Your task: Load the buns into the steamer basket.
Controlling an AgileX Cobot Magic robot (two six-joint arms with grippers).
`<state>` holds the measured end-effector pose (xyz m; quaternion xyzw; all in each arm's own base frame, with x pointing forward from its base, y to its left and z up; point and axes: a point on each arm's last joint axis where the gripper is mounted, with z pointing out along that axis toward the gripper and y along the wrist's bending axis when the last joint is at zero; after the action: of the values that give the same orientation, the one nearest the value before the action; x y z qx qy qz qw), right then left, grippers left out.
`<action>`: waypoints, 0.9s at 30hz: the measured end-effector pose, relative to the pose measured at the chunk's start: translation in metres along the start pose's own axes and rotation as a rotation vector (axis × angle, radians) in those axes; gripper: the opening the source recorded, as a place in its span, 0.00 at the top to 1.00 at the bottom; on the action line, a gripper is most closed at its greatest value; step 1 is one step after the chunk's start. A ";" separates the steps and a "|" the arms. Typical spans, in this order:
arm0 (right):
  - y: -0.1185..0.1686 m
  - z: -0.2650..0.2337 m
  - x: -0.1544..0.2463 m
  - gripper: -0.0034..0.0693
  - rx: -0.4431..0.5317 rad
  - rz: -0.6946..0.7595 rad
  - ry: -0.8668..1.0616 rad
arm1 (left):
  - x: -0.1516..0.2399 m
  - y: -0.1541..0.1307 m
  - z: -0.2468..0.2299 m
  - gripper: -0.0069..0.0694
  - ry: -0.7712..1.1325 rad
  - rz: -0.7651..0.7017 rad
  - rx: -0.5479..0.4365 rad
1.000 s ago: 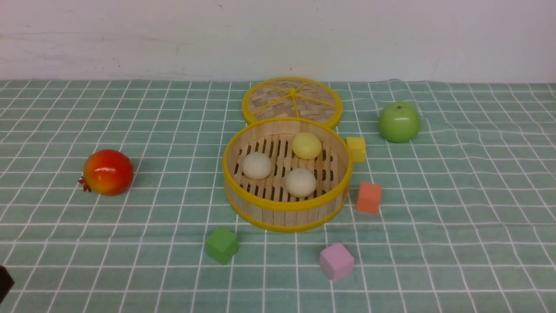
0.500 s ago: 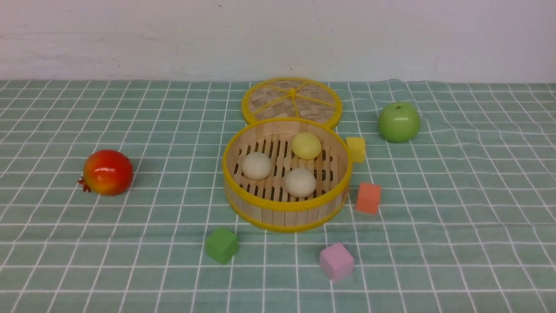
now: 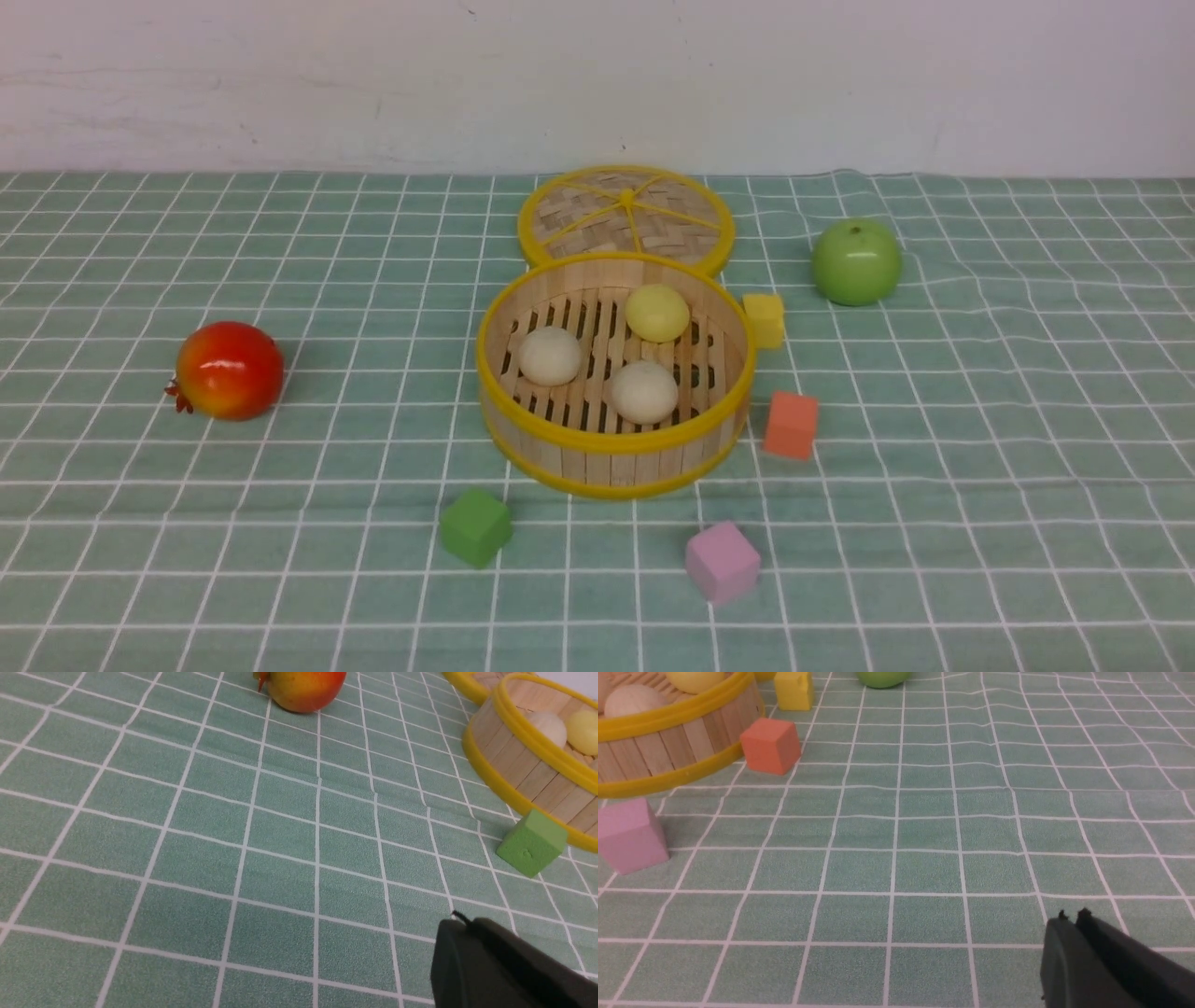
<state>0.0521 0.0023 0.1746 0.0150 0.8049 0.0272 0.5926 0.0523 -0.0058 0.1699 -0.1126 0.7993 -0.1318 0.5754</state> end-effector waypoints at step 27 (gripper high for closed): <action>0.000 0.000 0.000 0.90 0.000 0.000 0.000 | 0.000 0.000 0.000 0.93 0.000 0.000 0.000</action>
<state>0.0521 0.0023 0.1746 0.0150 0.8049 0.0272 0.5926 0.0523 -0.0058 0.1699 -0.1126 0.7993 -0.1318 0.5754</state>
